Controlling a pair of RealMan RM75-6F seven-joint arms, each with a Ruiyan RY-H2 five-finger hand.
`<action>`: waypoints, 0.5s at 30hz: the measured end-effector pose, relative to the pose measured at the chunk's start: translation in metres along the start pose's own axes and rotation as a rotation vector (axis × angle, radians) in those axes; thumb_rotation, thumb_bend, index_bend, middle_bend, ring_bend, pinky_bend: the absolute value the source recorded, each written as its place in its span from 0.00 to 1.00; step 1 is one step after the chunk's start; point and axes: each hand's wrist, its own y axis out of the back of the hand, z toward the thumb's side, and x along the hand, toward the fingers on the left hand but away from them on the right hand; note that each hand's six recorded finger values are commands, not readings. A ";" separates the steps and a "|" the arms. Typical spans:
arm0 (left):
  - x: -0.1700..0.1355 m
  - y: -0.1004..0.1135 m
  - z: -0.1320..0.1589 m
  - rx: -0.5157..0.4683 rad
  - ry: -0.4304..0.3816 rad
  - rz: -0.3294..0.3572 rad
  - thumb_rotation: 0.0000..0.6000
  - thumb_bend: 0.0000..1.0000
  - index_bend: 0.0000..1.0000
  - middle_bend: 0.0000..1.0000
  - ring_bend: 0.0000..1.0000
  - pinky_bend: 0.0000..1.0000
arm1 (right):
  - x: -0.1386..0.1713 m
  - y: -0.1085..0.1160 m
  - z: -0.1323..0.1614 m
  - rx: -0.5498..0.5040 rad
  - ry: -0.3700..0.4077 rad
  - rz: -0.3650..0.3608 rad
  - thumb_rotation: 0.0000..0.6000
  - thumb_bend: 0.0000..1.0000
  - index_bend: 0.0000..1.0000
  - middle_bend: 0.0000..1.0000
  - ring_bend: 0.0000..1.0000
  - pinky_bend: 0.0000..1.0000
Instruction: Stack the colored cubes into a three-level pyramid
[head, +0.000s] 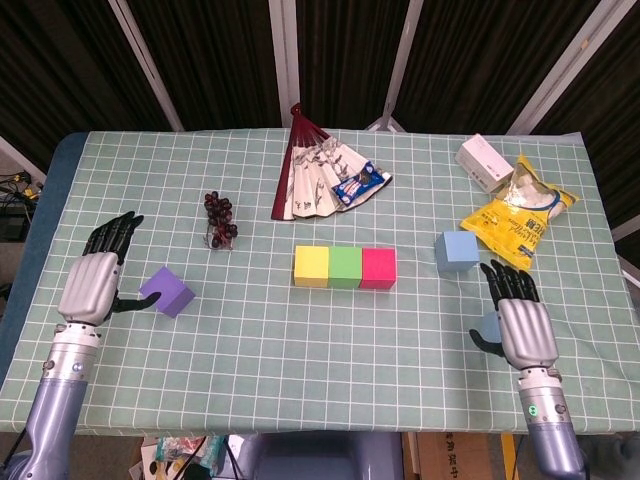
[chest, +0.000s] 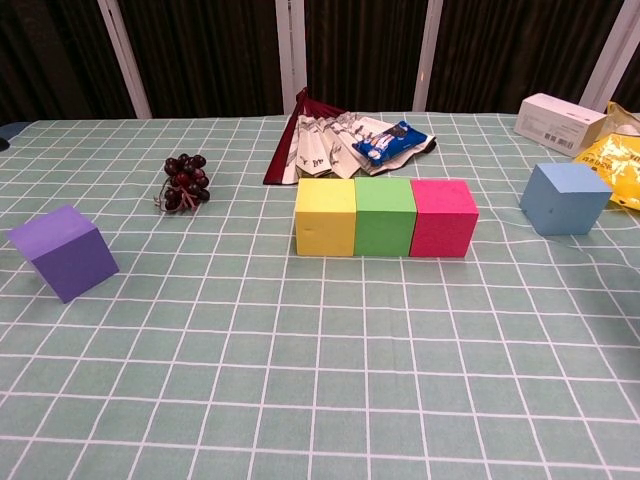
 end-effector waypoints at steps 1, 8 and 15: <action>0.000 -0.001 0.000 0.003 0.000 0.000 1.00 0.12 0.00 0.00 0.00 0.00 | 0.002 0.001 -0.002 -0.005 0.002 -0.002 1.00 0.25 0.00 0.06 0.00 0.00; 0.000 -0.004 -0.001 0.025 0.000 0.008 1.00 0.12 0.00 0.00 0.00 0.00 | 0.009 0.003 -0.014 -0.033 0.010 0.007 1.00 0.25 0.00 0.06 0.00 0.00; 0.000 0.000 -0.001 0.025 0.007 0.025 1.00 0.12 0.00 0.00 0.00 0.00 | -0.005 0.003 -0.010 -0.013 0.030 0.014 1.00 0.25 0.00 0.06 0.00 0.00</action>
